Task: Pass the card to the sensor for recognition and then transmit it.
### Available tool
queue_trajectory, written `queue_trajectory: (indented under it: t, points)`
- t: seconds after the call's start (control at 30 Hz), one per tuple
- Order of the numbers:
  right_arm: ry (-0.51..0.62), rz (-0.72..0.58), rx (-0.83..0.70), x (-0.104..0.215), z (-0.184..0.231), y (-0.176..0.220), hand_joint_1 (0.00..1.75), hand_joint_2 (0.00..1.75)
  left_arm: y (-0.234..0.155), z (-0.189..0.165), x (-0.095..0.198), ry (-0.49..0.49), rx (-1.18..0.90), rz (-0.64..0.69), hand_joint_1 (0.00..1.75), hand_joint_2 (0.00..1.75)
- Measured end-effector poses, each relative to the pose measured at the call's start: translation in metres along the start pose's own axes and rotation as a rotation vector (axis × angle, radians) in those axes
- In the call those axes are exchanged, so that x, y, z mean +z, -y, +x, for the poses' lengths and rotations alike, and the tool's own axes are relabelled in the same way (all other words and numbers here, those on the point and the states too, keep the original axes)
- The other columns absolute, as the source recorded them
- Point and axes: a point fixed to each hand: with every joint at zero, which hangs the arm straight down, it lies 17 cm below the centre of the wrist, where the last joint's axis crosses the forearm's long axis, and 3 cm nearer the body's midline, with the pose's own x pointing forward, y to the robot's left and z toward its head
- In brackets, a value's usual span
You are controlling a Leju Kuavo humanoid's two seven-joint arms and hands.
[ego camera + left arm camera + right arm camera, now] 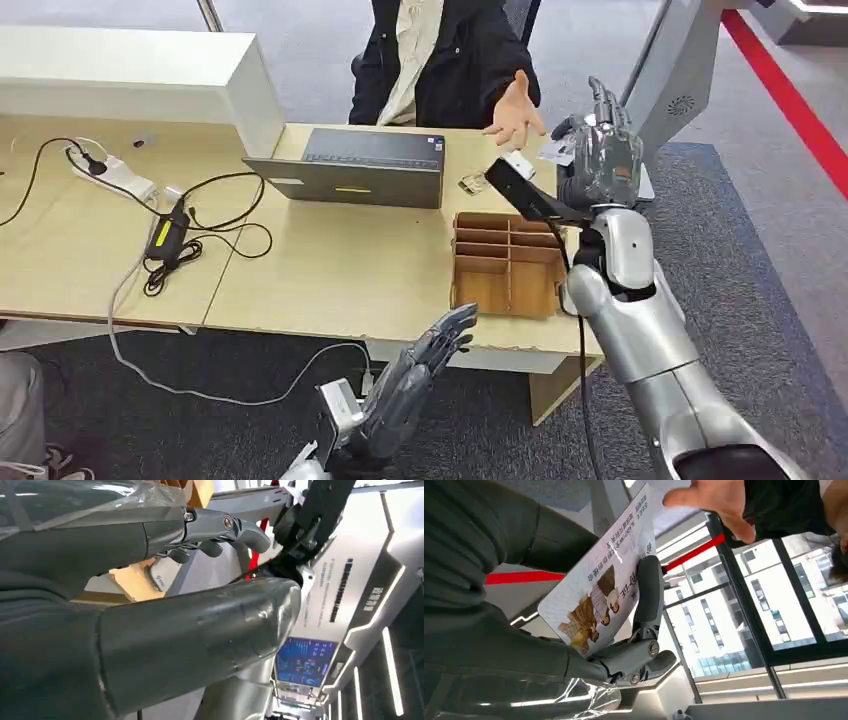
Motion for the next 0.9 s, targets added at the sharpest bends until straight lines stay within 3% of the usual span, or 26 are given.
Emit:
queue_trajectory:
  t: [0.43, 0.9]
  points:
    - [-0.077, 0.18, 0.143, -0.029, -0.021, -0.052, 1.75, 1.75, 0.005, -0.001, -0.008, 0.022, 0.026, -0.037, 0.0, 0.0]
    - [-0.201, 0.344, 0.298, -0.001, -0.077, -0.1, 1.75, 1.75, 0.006, -0.011, -0.005, -0.008, 0.033, -0.034, 0.0, 0.0]
